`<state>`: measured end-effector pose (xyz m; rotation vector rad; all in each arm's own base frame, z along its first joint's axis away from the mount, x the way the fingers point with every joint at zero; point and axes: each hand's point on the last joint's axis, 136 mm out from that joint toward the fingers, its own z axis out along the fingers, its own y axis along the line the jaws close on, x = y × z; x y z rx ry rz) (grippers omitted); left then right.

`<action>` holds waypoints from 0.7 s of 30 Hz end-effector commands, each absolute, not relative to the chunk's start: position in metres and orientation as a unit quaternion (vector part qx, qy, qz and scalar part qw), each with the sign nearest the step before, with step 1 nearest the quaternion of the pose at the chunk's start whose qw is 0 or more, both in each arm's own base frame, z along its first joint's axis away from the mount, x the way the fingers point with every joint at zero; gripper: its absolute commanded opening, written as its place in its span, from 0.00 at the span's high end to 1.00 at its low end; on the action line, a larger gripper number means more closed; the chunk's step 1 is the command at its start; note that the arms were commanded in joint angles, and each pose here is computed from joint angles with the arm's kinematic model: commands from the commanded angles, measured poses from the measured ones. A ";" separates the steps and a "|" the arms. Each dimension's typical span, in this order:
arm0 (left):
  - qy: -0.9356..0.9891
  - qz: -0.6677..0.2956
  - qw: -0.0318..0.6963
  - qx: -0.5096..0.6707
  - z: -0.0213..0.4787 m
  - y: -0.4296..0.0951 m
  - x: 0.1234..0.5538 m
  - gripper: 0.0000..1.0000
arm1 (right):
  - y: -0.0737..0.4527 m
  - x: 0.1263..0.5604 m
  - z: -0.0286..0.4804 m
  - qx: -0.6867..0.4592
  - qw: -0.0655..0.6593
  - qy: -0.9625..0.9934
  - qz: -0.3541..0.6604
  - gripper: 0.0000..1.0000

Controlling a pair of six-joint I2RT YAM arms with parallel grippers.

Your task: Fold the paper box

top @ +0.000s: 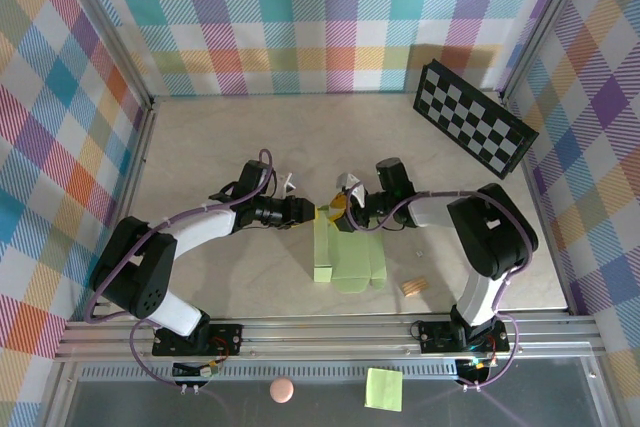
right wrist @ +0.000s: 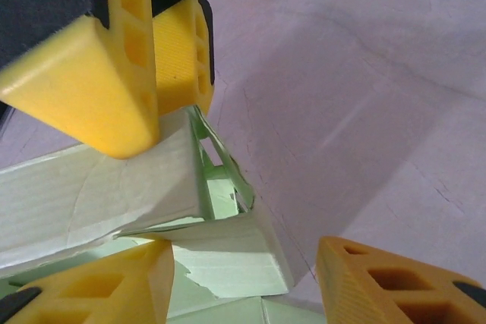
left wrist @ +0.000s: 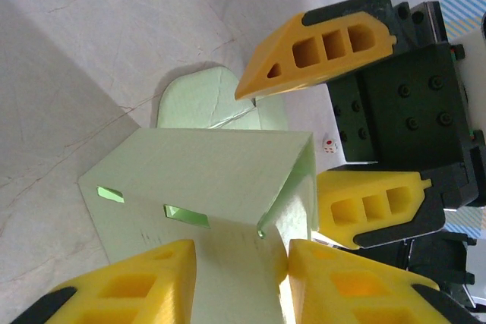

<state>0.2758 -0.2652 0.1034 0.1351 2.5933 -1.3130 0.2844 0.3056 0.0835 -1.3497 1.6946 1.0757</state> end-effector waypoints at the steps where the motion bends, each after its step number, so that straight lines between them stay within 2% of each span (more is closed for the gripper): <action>1: 0.901 -0.424 0.084 0.047 0.088 -0.262 0.265 0.63 | 0.309 0.266 0.085 -0.552 0.331 0.616 0.453 0.45; 11: 0.900 -0.424 0.091 0.048 0.096 -0.260 0.264 0.64 | 0.317 0.242 0.088 -0.575 0.306 0.592 0.475 0.47; 21: 0.904 -0.416 0.091 0.041 0.093 -0.254 0.260 0.65 | 0.312 0.232 0.083 -0.571 0.317 0.609 0.451 0.56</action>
